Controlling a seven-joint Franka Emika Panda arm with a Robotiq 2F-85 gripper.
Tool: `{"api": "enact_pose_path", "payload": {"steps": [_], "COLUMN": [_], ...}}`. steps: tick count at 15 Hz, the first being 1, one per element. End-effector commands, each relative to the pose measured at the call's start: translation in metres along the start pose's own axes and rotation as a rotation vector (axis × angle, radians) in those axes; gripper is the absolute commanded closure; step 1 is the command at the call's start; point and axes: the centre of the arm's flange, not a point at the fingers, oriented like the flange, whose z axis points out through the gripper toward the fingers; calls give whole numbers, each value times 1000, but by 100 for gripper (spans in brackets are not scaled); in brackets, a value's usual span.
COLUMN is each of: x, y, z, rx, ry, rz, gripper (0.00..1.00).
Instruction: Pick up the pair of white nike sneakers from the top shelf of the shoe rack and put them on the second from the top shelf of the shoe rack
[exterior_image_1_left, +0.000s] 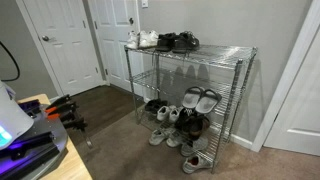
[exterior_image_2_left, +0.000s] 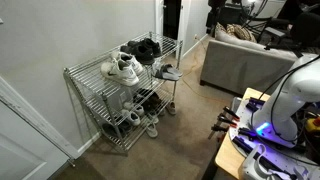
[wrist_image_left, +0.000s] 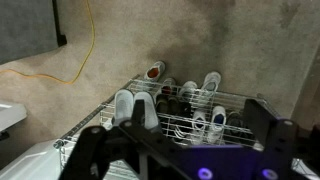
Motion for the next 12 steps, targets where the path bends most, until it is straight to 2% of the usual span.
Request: {"api": "enact_pose_path", "payload": {"steps": [1, 7, 8, 9, 11, 12], "x": [0, 0, 17, 27, 62, 82], "y": [0, 0, -4, -9, -33, -50], "z": [0, 0, 10, 16, 39, 53], "rx": [0, 0, -21, -10, 0, -20], "ry": [0, 0, -21, -31, -53, -37], "rz": [0, 0, -8, -25, -83, -91], "gripper": [0, 0, 0, 0, 0, 0]}}
